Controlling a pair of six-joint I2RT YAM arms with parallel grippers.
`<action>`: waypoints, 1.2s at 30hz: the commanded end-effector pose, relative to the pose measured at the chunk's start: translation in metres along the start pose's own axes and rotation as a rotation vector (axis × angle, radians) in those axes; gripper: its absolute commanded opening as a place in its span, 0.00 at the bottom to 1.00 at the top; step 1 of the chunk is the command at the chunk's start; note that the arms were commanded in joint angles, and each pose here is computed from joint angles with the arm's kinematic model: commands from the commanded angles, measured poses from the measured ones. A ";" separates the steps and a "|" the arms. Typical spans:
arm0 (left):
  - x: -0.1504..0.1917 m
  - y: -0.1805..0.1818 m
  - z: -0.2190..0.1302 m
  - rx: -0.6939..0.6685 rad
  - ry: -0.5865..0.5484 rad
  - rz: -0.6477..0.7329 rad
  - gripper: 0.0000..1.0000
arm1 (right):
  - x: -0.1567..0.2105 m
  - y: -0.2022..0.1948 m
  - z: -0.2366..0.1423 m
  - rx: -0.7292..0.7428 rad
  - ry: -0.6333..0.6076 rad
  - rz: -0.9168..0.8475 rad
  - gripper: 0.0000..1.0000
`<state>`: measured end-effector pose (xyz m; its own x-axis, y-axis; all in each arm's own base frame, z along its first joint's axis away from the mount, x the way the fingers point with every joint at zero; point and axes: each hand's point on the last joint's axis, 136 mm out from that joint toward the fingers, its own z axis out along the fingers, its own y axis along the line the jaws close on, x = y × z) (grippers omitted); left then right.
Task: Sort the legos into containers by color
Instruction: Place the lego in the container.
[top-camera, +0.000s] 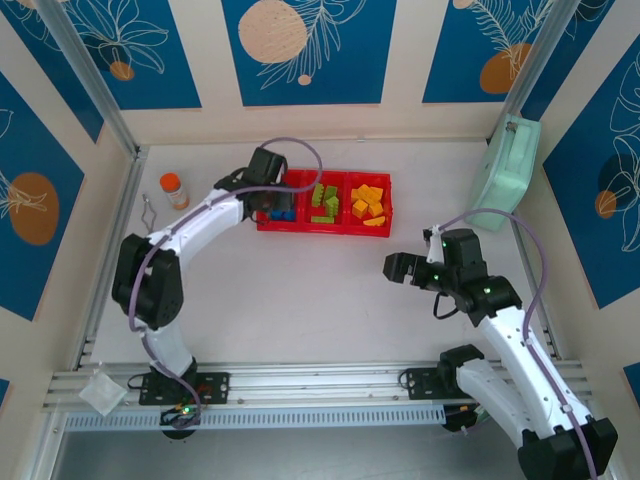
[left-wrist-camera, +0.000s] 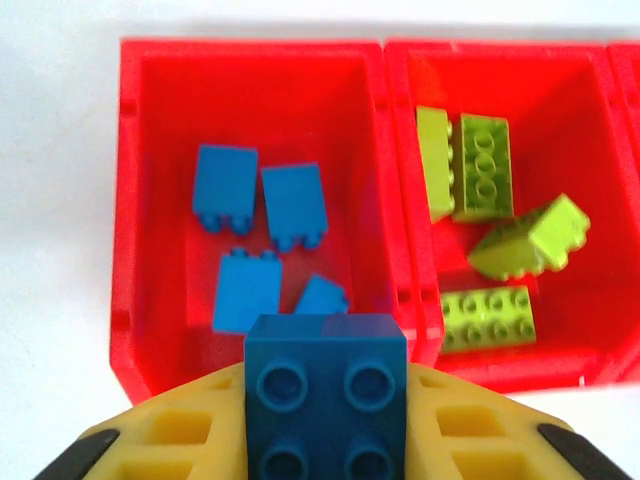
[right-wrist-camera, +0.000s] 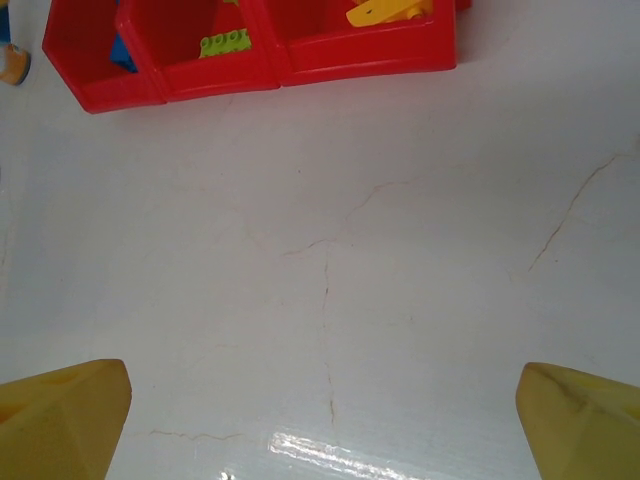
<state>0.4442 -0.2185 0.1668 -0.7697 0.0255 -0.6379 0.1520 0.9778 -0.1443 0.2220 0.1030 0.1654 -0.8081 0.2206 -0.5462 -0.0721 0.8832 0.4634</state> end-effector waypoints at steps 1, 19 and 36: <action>0.001 0.009 0.017 -0.062 0.070 -0.018 0.23 | 0.000 -0.002 -0.002 -0.001 -0.017 0.012 0.99; -0.023 0.008 0.088 -0.024 0.110 -0.094 0.44 | -0.001 -0.009 0.002 -0.030 -0.019 0.065 0.99; -0.045 -0.002 0.011 0.103 -0.088 -0.068 0.87 | -0.001 -0.016 0.009 -0.002 -0.013 0.107 0.99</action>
<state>0.4887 -0.2226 0.1280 -0.8168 -0.0328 -0.5759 0.1017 0.9746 -0.1997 0.2283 0.0933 0.1545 -0.8050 0.2930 -0.5159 -0.0117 0.8615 0.5076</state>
